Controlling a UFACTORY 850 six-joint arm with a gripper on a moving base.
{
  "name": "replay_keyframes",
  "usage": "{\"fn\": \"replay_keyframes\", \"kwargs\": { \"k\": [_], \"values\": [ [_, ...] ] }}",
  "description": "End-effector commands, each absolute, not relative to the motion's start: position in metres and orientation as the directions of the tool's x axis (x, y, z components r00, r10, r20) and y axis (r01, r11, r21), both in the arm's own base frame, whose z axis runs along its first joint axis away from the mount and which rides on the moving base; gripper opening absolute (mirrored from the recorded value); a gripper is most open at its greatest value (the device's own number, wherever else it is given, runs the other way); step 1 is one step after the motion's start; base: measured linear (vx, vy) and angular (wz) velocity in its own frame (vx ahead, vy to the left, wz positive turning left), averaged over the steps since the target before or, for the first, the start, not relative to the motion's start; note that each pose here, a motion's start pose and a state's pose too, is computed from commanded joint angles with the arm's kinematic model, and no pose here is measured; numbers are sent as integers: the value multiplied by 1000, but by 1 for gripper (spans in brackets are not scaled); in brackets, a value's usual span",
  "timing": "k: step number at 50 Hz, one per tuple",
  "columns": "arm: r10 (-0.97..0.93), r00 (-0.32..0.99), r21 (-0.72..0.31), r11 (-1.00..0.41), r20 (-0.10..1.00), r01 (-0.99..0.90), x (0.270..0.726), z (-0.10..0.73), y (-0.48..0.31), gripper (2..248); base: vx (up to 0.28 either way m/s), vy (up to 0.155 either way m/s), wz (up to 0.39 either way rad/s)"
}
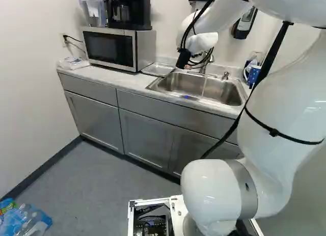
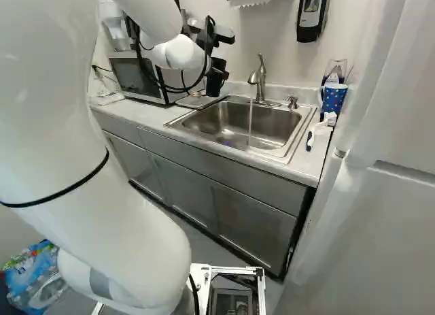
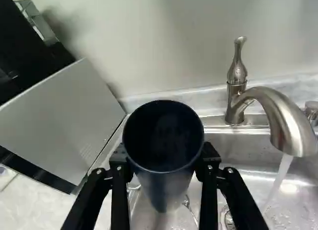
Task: Rinse the cup and place it in the tray
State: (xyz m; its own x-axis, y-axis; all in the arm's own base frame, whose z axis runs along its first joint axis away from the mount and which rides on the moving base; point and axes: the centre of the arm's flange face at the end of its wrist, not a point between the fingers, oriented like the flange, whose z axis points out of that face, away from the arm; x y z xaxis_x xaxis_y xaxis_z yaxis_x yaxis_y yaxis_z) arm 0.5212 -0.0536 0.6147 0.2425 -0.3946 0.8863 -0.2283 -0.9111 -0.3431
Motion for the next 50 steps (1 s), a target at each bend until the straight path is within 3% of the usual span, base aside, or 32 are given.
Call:
{"fn": "replay_keyframes", "kwargs": {
  "k": [50],
  "values": [
    [-798,95,-741,-590,594,-319,521,615,-54,126,0,0,0]
  ]
}}
